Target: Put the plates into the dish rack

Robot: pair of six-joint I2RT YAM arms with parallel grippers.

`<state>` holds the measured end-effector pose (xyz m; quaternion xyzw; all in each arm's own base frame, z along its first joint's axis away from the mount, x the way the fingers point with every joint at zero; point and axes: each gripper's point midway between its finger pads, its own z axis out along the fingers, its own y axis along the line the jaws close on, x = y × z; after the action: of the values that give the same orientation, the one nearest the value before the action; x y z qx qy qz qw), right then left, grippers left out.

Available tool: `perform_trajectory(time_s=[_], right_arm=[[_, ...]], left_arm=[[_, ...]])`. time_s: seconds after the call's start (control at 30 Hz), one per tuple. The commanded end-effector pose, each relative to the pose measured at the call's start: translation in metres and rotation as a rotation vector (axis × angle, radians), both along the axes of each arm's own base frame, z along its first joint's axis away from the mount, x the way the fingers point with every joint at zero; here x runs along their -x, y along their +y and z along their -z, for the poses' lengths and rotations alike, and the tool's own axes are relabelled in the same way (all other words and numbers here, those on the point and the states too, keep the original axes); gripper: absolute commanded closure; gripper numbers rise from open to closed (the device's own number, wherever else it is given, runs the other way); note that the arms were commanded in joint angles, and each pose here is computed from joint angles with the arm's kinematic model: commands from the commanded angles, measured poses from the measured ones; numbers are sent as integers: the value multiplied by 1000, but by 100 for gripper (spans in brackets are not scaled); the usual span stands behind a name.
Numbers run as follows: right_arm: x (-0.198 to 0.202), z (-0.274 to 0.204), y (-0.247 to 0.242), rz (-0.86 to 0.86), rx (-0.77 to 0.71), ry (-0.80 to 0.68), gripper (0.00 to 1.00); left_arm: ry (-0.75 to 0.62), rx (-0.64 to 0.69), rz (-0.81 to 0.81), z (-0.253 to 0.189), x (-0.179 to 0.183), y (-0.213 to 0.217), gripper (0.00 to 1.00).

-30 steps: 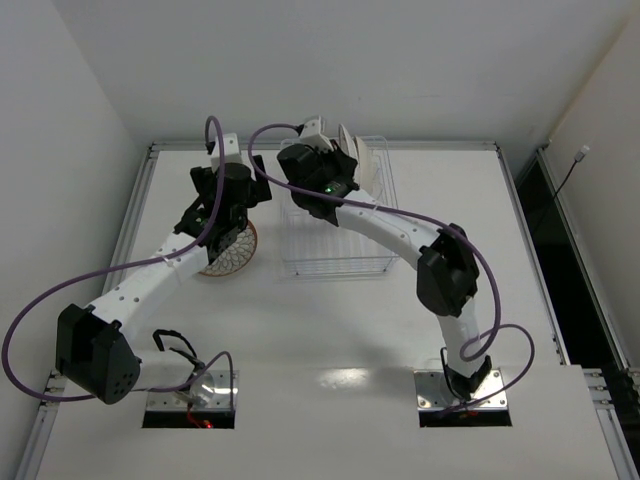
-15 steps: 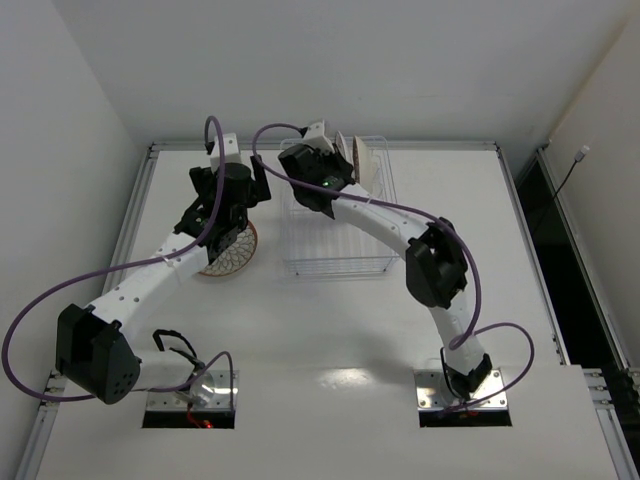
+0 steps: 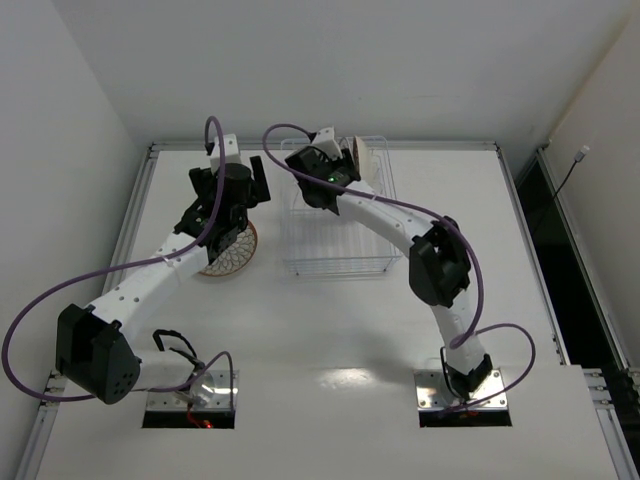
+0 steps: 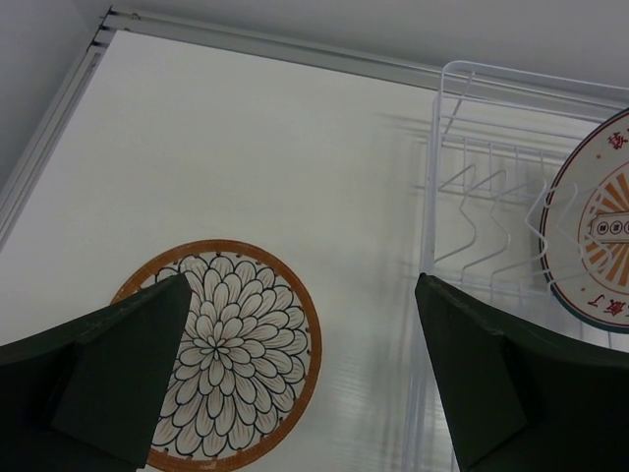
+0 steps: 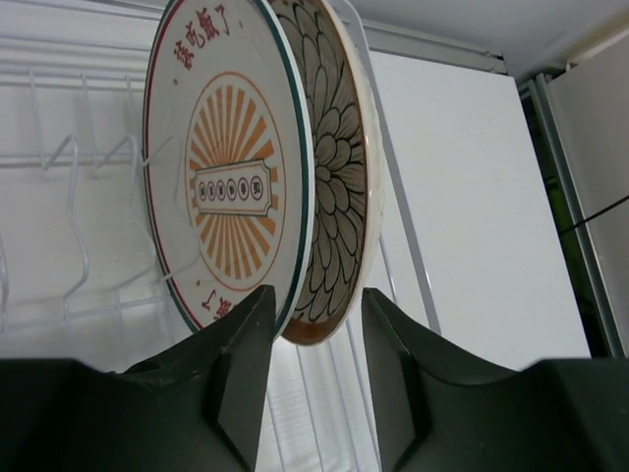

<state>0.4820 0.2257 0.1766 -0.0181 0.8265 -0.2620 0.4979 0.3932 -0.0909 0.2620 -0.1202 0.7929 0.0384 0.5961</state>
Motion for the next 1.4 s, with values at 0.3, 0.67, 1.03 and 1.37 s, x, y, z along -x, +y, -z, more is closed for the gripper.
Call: perform_trajectory(time_s=[0.3,0.67,1.03,1.37], right_arm=[[112,-83,4,-384,-482,-53,36],[216,18,-41,-351,-746,63,34],[255,73,-68,-338,-830,-28,28],[261,82,-69,-401,-820,-41,23]], left_arm=[[20,-33,-30,-4,-6,1,1],[226,-178,65,48,-12,-10,1],[468,-179,310,98,23,-35,0],[684,-376,94,178,62,25,0]])
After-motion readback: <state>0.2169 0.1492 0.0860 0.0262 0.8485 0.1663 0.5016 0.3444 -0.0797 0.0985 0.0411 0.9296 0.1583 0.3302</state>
